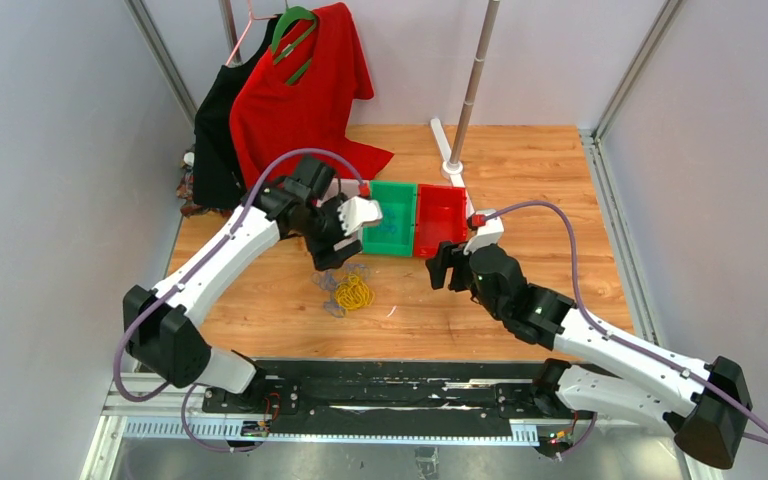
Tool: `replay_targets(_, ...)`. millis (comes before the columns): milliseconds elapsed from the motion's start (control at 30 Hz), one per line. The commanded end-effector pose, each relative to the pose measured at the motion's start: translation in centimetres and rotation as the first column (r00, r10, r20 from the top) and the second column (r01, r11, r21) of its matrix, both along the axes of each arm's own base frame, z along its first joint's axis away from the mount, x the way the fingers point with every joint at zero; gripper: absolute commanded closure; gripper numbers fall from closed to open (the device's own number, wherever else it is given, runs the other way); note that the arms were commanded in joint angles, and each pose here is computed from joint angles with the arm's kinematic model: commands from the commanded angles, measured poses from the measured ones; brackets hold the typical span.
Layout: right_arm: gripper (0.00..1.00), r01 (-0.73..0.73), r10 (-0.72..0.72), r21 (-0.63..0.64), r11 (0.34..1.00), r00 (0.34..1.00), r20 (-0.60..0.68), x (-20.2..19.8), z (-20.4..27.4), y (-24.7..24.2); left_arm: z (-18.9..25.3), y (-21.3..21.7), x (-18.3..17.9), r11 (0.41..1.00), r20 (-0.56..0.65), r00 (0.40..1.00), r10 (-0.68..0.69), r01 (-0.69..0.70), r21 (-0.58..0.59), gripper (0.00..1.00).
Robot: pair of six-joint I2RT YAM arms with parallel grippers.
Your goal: Untangle the cables
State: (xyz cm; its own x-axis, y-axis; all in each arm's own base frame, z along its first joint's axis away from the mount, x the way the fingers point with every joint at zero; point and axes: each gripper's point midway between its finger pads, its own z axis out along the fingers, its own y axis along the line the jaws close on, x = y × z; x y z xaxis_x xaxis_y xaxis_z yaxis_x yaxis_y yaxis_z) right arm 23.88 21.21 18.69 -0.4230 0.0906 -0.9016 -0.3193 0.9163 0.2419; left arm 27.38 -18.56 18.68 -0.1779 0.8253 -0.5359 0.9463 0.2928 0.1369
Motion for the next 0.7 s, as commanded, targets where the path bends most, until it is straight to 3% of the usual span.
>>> replay_targets(0, 0.29, -0.020, 0.020, 0.036, 0.999, 1.000, 0.004, 0.3, 0.8, 0.7, -4.6, 2.8, -0.6, 0.997, -0.098, 0.993, 0.071, -0.069, 0.018, 0.22)
replay_targets(267, 0.35, -0.051, 0.052, 0.048, 0.998, 0.999, -0.004, 0.3, 0.4, 1.7, -9.7, 7.0, 1.6, 0.985, -0.101, 0.980, 0.172, -0.169, 0.043, 0.30)
replay_targets(467, 0.37, -0.058, 0.058, 0.059, 0.997, 0.998, 0.004, 0.3, 0.5, 1.8, -11.3, 6.7, 3.4, 0.949, -0.160, 0.936, 0.313, -0.316, 0.008, 0.31)
replay_targets(667, 0.39, -0.055, 0.054, 0.057, 0.997, 0.998, 0.009, 0.3, 0.4, 1.7, -14.3, 7.1, 2.2, 0.920, -0.262, 0.882, 0.392, -0.385, 0.079, 0.35)
